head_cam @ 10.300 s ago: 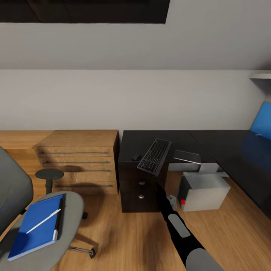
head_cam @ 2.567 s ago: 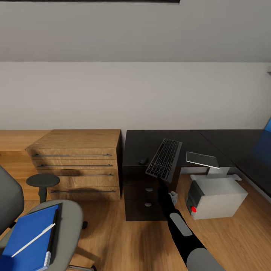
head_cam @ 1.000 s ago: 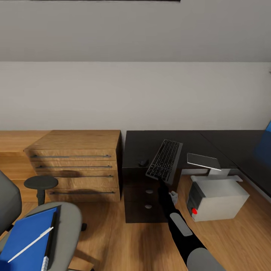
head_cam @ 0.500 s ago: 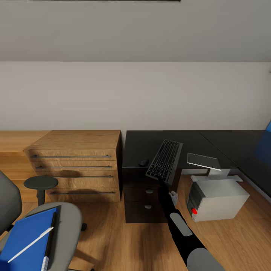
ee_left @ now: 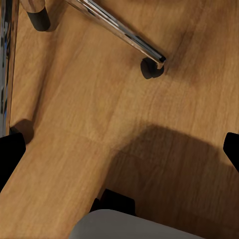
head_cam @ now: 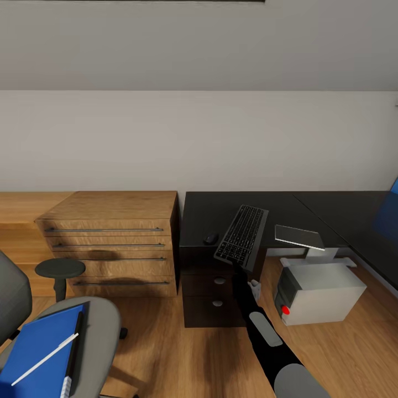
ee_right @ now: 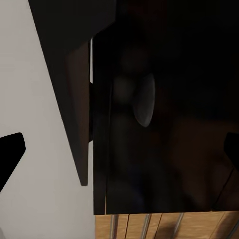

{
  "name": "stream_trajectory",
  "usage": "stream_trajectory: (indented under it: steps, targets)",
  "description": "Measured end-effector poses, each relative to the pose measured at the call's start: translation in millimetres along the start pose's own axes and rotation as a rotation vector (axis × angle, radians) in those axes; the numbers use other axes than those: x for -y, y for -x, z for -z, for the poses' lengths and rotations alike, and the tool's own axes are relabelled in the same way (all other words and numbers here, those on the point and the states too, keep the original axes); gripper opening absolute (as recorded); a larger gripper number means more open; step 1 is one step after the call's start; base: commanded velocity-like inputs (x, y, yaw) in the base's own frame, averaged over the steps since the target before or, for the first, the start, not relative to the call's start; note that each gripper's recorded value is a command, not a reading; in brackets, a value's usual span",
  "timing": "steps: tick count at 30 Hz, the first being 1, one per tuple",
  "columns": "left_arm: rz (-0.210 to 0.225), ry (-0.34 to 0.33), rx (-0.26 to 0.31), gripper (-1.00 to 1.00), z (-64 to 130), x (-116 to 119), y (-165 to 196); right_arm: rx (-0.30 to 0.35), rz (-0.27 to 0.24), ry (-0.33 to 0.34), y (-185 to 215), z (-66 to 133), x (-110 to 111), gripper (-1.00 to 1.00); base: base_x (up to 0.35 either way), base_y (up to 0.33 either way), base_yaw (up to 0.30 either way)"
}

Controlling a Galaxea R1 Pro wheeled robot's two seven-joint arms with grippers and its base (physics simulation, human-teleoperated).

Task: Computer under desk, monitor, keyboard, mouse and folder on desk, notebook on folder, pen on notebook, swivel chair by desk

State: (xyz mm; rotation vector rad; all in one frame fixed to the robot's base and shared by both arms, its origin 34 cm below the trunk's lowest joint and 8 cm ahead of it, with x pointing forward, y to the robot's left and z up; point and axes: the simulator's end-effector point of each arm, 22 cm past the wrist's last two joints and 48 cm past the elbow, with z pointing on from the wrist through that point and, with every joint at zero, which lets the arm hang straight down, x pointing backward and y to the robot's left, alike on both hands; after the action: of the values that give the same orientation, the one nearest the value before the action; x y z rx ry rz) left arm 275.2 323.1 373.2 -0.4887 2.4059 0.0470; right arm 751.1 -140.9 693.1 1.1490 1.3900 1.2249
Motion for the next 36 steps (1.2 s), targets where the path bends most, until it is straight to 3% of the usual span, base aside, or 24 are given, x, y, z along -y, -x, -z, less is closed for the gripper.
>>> stream_trajectory:
  steps: [19, 36]
  targets:
    - [0.0, 0.002, 0.001, 1.0, -0.1, -1.1, 0.5, -0.006, 0.006, -0.043, -4.6, -0.4, 7.7, 1.0, 0.0, 0.0, 0.0]
    - [0.0, 0.002, -0.001, 1.0, -0.1, -1.3, 0.2, 0.009, 0.007, -0.06, 3.2, -5.1, -0.4, 1.0, 0.0, 0.0, 0.0]
